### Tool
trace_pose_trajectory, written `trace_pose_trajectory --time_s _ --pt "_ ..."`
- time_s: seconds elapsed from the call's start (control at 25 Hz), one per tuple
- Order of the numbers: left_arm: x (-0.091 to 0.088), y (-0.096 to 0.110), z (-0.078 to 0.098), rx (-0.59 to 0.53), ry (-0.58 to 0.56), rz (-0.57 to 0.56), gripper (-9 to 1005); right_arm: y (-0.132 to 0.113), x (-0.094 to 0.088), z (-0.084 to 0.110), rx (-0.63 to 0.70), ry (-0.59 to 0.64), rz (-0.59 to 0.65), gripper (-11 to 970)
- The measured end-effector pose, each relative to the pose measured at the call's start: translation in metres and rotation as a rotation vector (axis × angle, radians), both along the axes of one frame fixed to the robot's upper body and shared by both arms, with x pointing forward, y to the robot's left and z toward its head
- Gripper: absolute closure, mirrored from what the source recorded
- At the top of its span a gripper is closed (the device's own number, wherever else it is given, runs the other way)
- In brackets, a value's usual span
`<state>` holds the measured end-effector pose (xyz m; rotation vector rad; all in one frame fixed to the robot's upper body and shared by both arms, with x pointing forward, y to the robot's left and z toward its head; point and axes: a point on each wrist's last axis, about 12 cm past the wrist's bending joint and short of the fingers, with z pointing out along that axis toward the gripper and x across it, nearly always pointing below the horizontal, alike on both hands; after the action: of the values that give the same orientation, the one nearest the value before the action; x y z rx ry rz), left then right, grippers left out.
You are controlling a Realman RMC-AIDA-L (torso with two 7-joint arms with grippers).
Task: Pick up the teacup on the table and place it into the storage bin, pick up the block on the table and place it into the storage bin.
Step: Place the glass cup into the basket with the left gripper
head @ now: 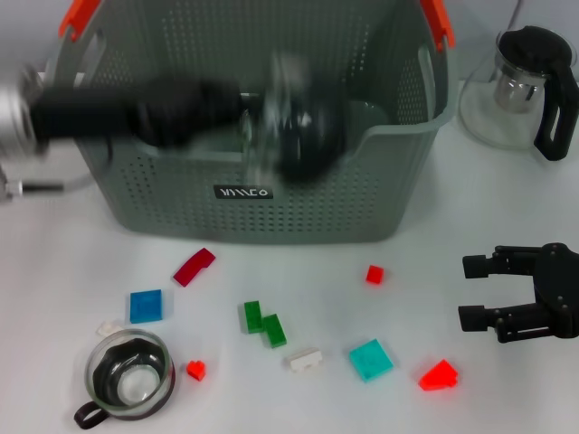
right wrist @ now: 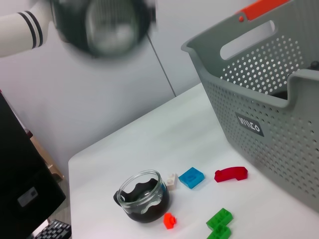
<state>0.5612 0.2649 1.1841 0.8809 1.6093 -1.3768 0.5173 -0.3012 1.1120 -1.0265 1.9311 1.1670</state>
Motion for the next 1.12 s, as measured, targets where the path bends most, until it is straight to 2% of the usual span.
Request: trace_pose_trajectory --time_s 0.16,0.24,0.36,0.48,0.6,0.72,0.88,1.12 --pt "0.016 0.007 0.025 -0.215 -0.001 0.13 934 0.001 0.0 0.0 0.0 0.002 0.006 45" --pt "0.032 0.006 0.038 -0.205 0.032 0.199 933 0.001 0.0 0.0 -0.001 0.004 0.01 45" --pt "0.06 0.0 0.061 -0.06 0.077 0.272 930 0.001 -0.001 -0.001 -0.002 0.006 0.01 44" --pt "0.087 -0.011 0.083 0.147 0.1 0.327 927 0.0 -0.002 -0.001 -0.003 0.008 0.009 45" --pt "0.106 -0.028 0.097 0.391 0.078 0.376 925 0.0 -0.002 -0.001 -0.006 0.009 0.01 45" --pt "0.117 -0.047 0.091 0.577 0.033 0.415 922 0.0 -0.001 -0.001 -0.017 0.012 0.012 45" --pt "0.119 -0.075 0.068 0.784 -0.049 0.403 918 0.001 0.0 -0.002 -0.026 0.022 0.01 45" --pt "0.113 -0.1 0.039 0.979 -0.128 0.361 913 0.0 0.0 -0.002 -0.029 0.026 0.008 45"
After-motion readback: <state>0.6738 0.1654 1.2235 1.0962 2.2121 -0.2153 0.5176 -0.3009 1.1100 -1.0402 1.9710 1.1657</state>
